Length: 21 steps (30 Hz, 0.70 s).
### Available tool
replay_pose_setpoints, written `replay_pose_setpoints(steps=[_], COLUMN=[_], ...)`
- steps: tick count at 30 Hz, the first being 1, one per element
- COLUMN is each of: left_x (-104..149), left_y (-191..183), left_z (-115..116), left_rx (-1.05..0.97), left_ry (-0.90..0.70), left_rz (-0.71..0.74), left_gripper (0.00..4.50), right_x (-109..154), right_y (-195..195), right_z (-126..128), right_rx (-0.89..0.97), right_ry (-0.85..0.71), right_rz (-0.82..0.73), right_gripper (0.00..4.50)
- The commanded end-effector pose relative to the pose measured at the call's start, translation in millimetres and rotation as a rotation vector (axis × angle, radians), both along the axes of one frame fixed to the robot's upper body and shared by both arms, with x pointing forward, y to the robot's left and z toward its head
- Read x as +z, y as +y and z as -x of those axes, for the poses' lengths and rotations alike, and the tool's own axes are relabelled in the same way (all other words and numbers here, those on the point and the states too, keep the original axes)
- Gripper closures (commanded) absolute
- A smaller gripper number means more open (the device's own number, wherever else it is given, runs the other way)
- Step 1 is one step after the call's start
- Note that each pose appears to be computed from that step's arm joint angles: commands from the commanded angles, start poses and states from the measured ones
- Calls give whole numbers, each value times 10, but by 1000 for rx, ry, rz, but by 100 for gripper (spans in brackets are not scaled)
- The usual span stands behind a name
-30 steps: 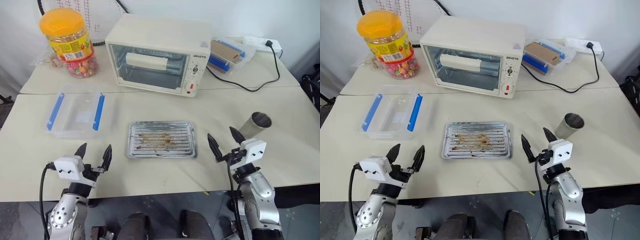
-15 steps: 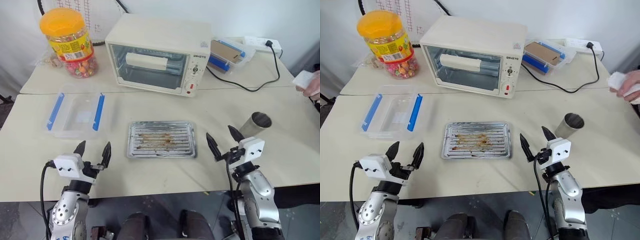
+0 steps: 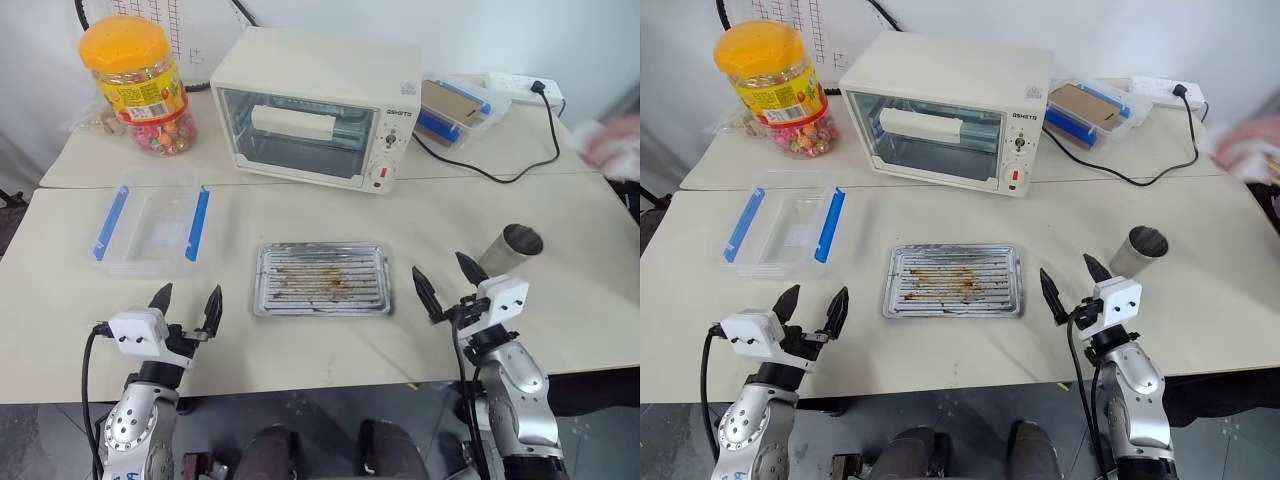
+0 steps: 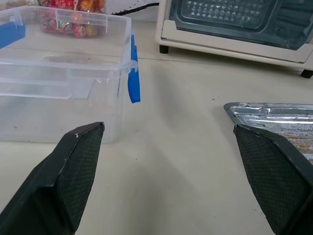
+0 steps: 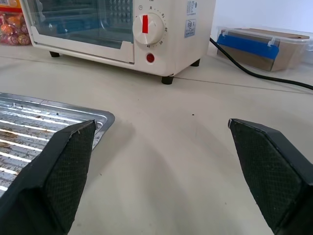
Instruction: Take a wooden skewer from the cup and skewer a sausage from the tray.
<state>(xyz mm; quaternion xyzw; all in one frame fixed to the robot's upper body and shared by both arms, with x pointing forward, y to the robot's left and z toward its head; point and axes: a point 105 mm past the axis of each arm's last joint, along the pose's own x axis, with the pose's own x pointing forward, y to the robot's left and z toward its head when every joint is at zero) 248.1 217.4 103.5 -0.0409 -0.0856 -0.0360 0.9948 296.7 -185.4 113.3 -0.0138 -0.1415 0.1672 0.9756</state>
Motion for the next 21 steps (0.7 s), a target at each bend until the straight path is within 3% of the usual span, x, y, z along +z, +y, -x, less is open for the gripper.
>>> replay_pose_setpoints(steps=[1,21], left_x=[126,83], left_y=[-12,20], left_z=[45,72], left_rx=[-8,-14], left_ry=[-57,-29], left_rz=[10,-5], left_gripper=[1,1], right_x=[74,78], right_y=[-49,-52], right_z=[44,90], right_rx=[-16,-25], right_ry=[-33,-29], right_rz=[13,18], right_gripper=[0,0])
